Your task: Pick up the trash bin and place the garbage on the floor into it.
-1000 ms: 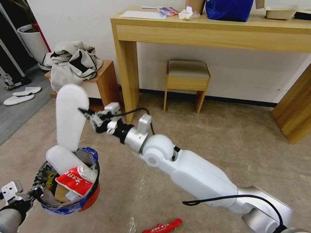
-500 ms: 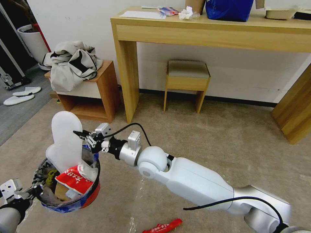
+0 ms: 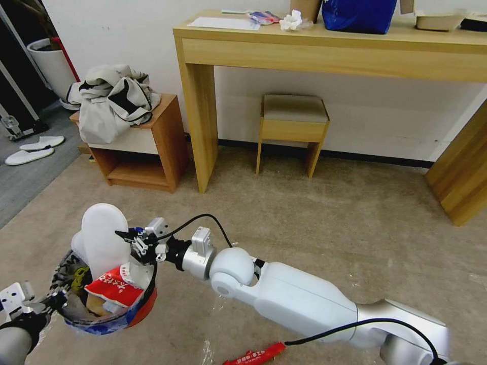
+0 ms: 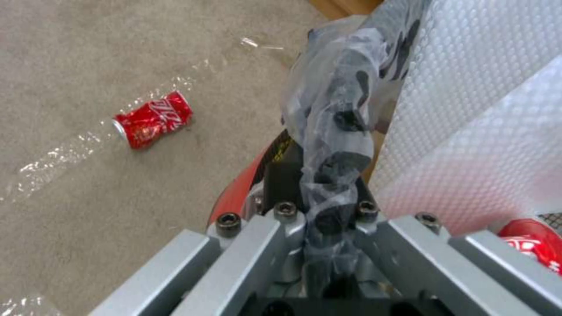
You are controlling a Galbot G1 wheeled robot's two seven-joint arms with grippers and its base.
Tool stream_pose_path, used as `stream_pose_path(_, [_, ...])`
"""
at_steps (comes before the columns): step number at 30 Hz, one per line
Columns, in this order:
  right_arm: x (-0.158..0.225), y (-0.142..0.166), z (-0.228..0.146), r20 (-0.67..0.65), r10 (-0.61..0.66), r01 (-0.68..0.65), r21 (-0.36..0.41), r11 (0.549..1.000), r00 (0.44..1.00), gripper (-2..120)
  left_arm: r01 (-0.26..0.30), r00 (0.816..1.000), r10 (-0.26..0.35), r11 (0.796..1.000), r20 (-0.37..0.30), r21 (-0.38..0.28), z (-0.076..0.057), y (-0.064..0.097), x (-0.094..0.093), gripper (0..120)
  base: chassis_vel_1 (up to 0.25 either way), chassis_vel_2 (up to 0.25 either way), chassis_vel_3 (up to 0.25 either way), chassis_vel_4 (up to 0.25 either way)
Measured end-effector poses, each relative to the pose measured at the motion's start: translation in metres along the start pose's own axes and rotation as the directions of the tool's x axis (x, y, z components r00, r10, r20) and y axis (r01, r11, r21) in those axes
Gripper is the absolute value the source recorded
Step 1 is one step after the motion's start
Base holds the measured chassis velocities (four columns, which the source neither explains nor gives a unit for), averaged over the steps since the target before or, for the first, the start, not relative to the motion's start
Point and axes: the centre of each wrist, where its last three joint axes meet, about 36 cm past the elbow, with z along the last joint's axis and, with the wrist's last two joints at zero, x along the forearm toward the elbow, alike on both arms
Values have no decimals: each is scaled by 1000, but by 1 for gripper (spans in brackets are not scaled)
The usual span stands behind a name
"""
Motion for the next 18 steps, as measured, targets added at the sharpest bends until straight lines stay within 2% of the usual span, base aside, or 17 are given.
stream_pose_path(18, [1, -2, 24, -37, 9, -8, 31, 999, 999, 0, 3, 1000, -3, 1000, -2, 1, 2, -1, 1, 1, 0, 0, 0, 0])
